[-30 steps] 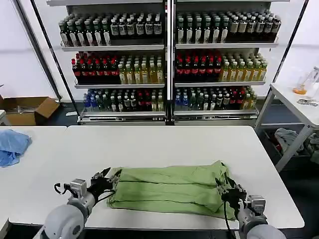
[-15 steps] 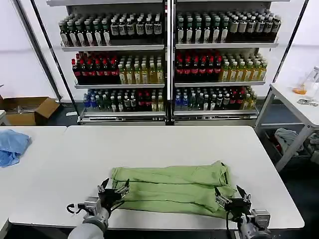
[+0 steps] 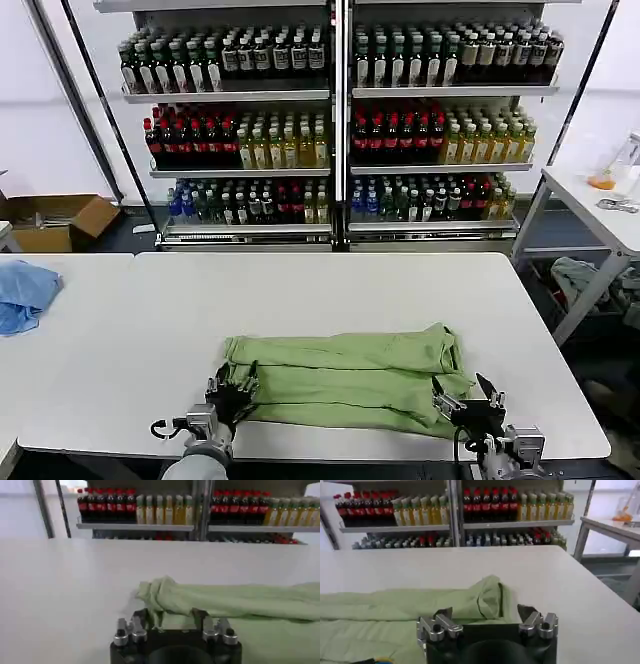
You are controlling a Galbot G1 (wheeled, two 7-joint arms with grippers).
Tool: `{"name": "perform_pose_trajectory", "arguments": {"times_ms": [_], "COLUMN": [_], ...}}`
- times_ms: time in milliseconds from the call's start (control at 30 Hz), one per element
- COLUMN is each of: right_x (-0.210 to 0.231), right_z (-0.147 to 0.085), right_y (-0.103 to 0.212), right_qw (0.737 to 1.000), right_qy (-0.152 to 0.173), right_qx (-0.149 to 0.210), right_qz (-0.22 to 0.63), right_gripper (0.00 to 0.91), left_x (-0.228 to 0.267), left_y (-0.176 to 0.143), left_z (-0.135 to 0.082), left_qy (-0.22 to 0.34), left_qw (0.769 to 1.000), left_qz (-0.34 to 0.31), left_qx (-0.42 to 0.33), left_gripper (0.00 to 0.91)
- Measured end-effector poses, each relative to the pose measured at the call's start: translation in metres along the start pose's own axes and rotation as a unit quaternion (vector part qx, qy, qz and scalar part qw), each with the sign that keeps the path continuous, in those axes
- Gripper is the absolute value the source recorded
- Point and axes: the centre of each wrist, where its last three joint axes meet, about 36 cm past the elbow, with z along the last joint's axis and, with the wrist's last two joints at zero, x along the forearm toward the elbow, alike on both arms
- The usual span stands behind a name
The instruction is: Fold and organize the clothes.
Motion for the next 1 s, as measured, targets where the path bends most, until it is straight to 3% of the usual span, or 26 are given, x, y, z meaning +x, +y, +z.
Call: {"name": "perform_pose_trajectory", "arguments": {"times_ms": [600, 833, 1000], "right_x": [0.001, 0.0, -0.002], "right_z": [-0.006, -0.009, -0.009], "right_y": [-0.001, -0.003, -0.003], "right_qw": [1.0, 1.0, 1.0], "right_qy": [-0.012, -0.015, -0.016], "right_qx": [-0.006, -0.007, -0.009], "right_qz": [0.006, 0.008, 0.008], "right_gripper": [0.907, 0.907, 0.907], "left_x": [-0.004, -0.001, -0.003], "left_y": [0.027, 0.072, 0.119], "left_z": [-0.007, -0.018, -0.037], "left_qy": [-0.028, -0.029, -0.04], "left_qw": [0.999, 0.998, 0.996], "left_qz": [-0.02, -0.041, -0.071], "left_qx": [0.029, 0.042, 0.045], "left_gripper": [0.03, 0.03, 0.03]}}
